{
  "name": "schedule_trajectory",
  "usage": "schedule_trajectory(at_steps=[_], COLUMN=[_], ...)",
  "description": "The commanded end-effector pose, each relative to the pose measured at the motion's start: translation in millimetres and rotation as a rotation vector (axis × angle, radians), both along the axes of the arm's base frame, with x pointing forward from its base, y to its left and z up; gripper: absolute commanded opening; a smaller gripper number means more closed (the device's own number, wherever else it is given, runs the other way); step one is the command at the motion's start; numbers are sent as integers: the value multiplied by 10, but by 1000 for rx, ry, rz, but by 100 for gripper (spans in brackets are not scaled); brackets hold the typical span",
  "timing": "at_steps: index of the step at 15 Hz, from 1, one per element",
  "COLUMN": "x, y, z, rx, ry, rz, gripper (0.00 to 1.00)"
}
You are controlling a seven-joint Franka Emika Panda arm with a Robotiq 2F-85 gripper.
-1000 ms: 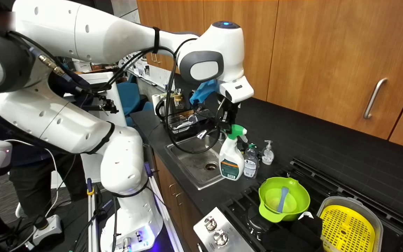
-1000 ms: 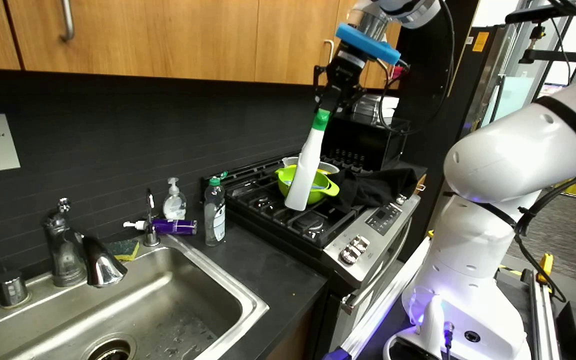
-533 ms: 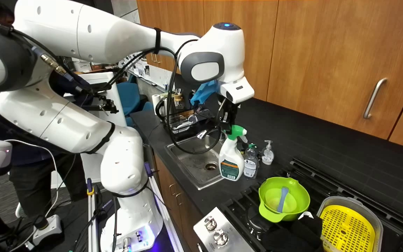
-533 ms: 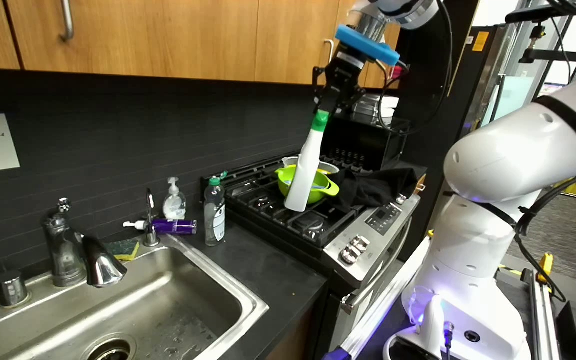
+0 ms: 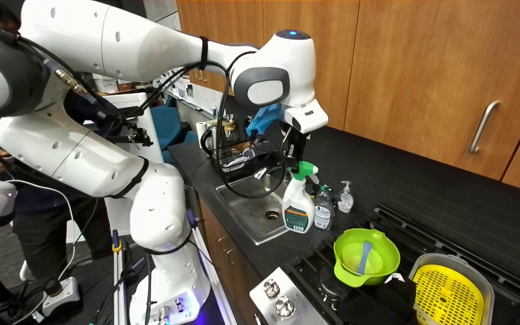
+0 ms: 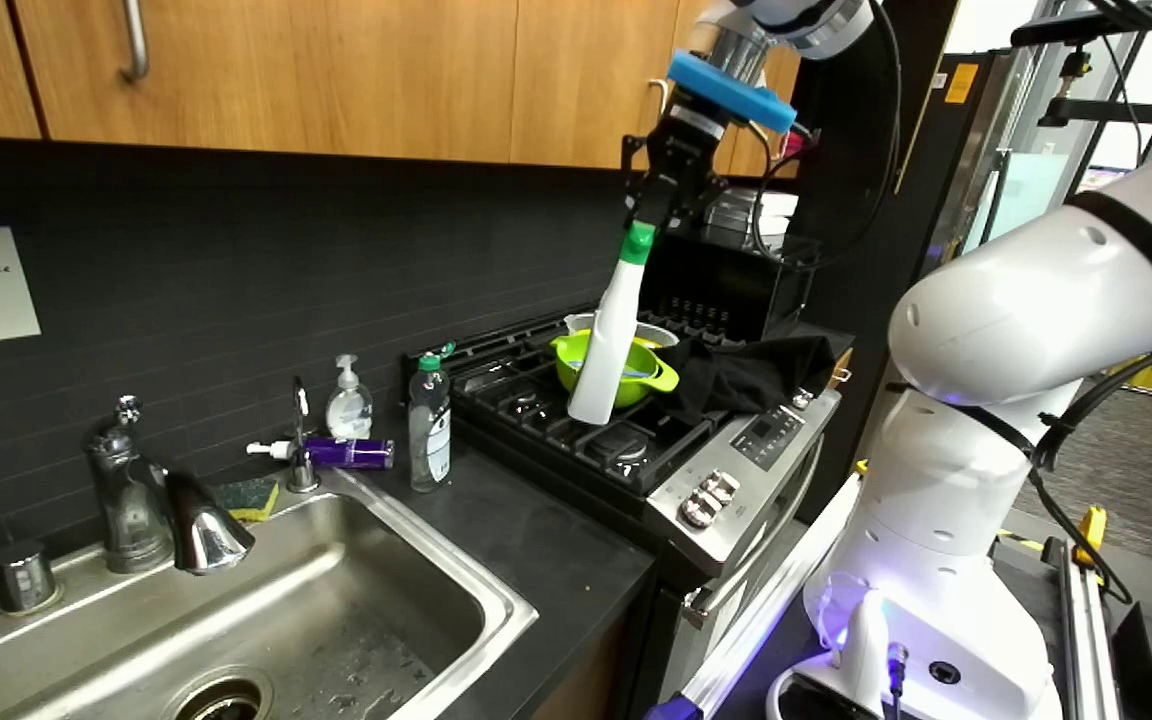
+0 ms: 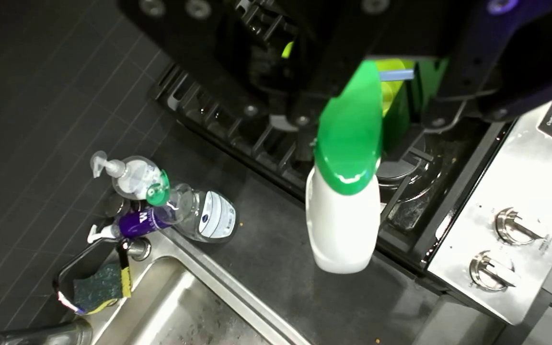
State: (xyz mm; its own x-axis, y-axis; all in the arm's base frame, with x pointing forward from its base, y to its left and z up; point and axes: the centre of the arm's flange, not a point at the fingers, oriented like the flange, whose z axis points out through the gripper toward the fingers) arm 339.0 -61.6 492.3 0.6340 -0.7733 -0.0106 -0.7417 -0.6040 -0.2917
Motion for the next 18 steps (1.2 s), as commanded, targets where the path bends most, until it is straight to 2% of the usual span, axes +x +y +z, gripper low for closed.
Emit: schedule_trajectory(at_steps=[1, 3, 4, 18], x=[0, 0, 4, -238], y=[0, 0, -25, -813], z=[1, 1, 9, -4], rx=[0, 0, -3, 11], ry=[0, 0, 1, 18], rz=[0, 1, -8, -255], gripper=[39, 39, 14, 14])
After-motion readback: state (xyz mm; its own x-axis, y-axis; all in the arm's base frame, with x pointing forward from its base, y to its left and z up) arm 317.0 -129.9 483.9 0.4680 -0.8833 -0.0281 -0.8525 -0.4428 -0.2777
